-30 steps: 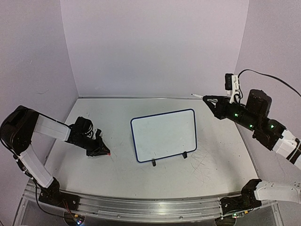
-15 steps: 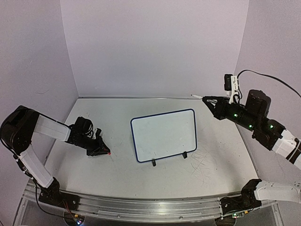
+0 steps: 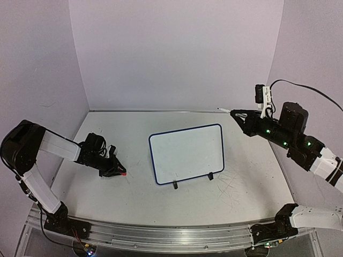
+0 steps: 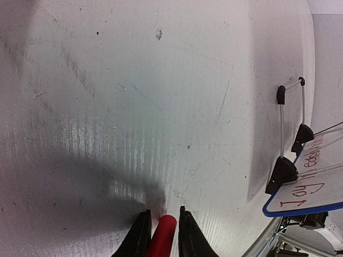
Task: Write a sentence on the whiteboard
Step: Place the pen cap at the center of the board.
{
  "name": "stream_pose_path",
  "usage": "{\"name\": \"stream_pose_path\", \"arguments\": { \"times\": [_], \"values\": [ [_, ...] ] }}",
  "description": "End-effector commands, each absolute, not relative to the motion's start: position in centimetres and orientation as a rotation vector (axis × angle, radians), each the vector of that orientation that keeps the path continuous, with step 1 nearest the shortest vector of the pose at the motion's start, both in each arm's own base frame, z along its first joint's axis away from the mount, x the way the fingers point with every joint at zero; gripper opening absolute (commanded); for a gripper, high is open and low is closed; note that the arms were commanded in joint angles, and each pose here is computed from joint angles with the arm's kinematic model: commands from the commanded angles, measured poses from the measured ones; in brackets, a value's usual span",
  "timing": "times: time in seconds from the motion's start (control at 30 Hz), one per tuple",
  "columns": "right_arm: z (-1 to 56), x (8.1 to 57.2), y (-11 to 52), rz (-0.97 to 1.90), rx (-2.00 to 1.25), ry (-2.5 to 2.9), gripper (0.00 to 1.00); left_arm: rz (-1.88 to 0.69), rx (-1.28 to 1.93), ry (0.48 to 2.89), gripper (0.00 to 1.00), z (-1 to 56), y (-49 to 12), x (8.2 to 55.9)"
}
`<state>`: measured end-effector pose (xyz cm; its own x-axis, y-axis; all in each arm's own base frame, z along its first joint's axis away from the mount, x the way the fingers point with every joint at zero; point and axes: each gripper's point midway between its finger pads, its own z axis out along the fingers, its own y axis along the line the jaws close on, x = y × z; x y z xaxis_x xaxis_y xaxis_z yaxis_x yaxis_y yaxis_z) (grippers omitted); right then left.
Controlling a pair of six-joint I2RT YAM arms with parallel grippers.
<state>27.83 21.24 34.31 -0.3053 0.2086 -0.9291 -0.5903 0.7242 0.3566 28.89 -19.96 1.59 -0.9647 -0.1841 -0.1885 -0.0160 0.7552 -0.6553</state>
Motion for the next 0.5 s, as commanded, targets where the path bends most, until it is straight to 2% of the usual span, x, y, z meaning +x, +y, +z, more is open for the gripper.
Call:
{"name": "stream_pose_path", "arguments": {
  "times": [0.0, 0.47],
  "values": [
    [34.8, 27.8, 21.6, 0.831, -0.319, 1.687, 0.0, -0.889, -0.203, 2.788, 0.23, -0.5, -18.3, 27.5],
    [34.4, 28.3, 21.3, 0.796, -0.3, 1.699, 0.0, -0.818, -0.199, 2.742, 0.41, 1.3, -17.5, 28.0]
  ]
}}
